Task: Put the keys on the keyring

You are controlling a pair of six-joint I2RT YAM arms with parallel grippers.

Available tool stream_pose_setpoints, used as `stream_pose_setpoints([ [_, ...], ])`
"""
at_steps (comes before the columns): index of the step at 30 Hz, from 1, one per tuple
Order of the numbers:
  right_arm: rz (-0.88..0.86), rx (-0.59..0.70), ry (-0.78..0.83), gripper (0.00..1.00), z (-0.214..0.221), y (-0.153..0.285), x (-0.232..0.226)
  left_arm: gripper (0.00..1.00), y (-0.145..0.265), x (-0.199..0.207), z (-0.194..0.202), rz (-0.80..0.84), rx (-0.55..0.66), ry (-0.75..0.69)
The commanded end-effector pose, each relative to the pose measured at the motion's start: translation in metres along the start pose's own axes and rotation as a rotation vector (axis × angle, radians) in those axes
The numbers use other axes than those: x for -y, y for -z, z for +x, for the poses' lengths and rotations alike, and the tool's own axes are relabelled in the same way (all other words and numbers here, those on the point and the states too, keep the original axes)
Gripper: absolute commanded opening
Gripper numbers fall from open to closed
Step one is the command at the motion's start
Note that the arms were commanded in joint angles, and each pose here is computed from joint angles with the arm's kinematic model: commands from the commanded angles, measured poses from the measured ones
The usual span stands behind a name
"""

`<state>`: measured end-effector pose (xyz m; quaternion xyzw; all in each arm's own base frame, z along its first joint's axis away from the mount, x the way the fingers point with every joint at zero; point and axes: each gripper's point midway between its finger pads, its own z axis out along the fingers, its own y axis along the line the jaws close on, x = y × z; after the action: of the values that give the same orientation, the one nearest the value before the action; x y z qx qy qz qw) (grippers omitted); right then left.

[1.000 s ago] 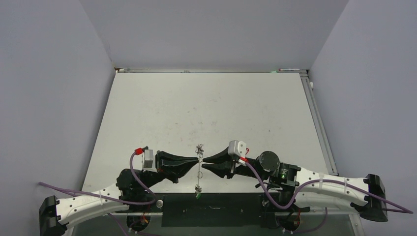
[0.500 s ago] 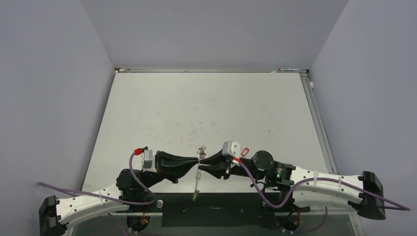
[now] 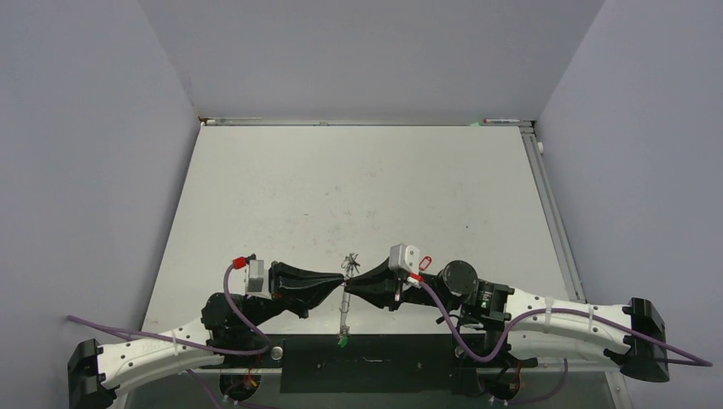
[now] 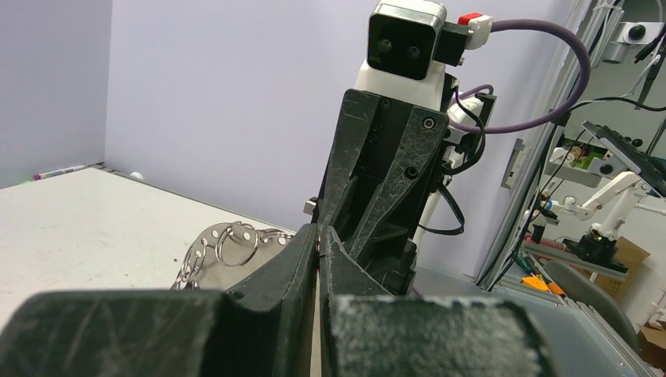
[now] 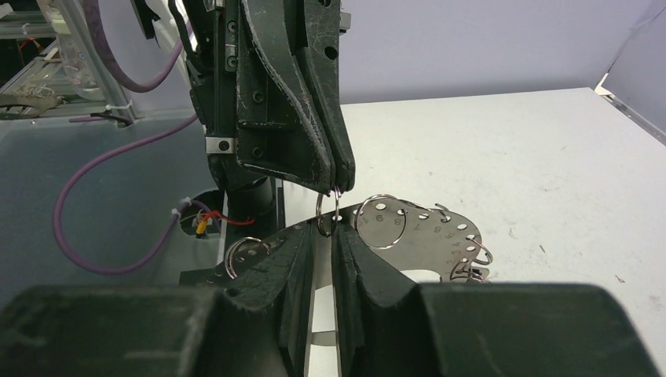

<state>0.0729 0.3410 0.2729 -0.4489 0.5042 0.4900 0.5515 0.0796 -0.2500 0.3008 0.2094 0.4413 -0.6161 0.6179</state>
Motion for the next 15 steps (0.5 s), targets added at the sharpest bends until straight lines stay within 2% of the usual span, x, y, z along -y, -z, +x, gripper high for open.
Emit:
stream_pose_setpoints([
  [1, -0.041, 0.127, 0.017, 0.13, -0.0422, -0.0050, -0.0061, 0.00, -0.0039, 0.0118, -0.0247, 0.045, 0.089, 0.013],
  [5, -0.039, 0.127, 0.012, 0.06, -0.0412, -0.0066, -0.0055, 0.00, -0.0036, 0.0109, -0.0230, 0.043, 0.088, 0.015],
  [15, -0.033, 0.156, 0.017, 0.05, -0.0462, -0.0053, -0.0048, 0.00, -0.0024, 0.0098, -0.0214, 0.040, 0.088, 0.016],
])
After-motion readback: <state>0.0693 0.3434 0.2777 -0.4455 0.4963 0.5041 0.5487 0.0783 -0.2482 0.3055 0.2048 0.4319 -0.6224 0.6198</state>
